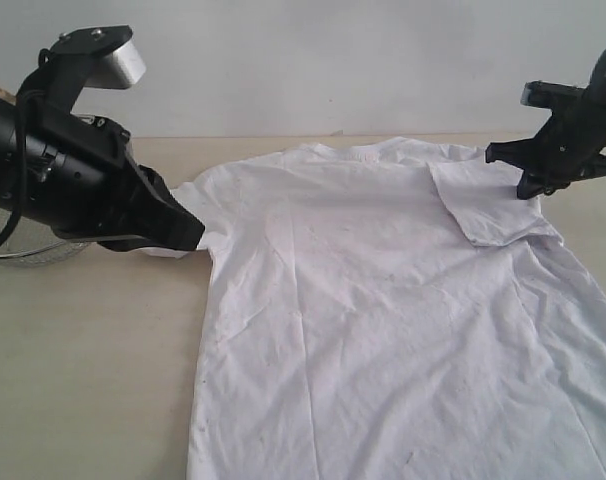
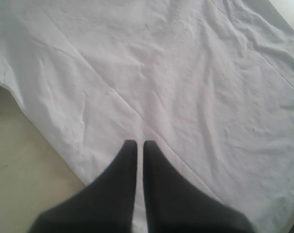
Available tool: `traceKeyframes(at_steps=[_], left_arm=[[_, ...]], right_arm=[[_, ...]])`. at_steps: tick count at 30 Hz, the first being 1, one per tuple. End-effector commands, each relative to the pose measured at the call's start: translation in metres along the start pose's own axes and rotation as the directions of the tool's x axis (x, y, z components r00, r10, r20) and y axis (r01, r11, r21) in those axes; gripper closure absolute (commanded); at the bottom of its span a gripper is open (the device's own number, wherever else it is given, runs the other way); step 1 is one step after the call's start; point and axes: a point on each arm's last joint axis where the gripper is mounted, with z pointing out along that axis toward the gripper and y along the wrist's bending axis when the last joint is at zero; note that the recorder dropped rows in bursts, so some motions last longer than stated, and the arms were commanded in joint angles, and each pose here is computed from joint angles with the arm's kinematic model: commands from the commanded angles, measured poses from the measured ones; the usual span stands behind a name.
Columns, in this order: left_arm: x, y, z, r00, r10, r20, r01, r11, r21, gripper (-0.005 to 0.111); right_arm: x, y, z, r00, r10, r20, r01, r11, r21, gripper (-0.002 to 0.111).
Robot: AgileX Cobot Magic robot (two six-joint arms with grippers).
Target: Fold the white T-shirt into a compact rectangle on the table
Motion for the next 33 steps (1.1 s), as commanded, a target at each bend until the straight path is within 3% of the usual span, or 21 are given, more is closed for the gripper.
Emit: traceKeyframes(at_steps=[1, 6, 13, 24, 33], left_arm=[[0.001, 0.0, 0.0, 1.0, -0.004, -0.006, 0.004, 1.0, -0.001, 0.102], [0.001, 0.0, 0.0, 1.0, -0.004, -0.006, 0.004, 1.0, -0.001, 0.102], [0.003, 0.0, 0.0, 1.0, -0.004, -0.022, 0.004, 1.0, 0.008, 0.102], [0.002, -0.002, 0.0, 0.999, -0.032, -0.011, 0.032, 0.999, 0.028, 0.102], [0.002, -0.002, 0.0, 0.999, -0.032, -0.011, 0.032, 0.999, 0.028, 0.102]], right_arm=[[-0.005, -0.011, -0.005, 1.0, 0.008, 0.03, -0.009, 0.999, 0.035, 0.108], [-0.008, -0.013, -0.012, 0.999, 0.018, 0.04, -0.02, 0.999, 0.032, 0.108], [-0.034, -0.001, -0.044, 0.979, 0.054, 0.197, -0.043, 0.997, -0.058, 0.108], [-0.024, -0.013, 0.011, 0.993, 0.016, 0.119, -0.015, 1.0, -0.012, 0.108], [-0.052, -0.01, -0.054, 0.976, 0.107, 0.192, -0.096, 0.993, -0.066, 0.108]])
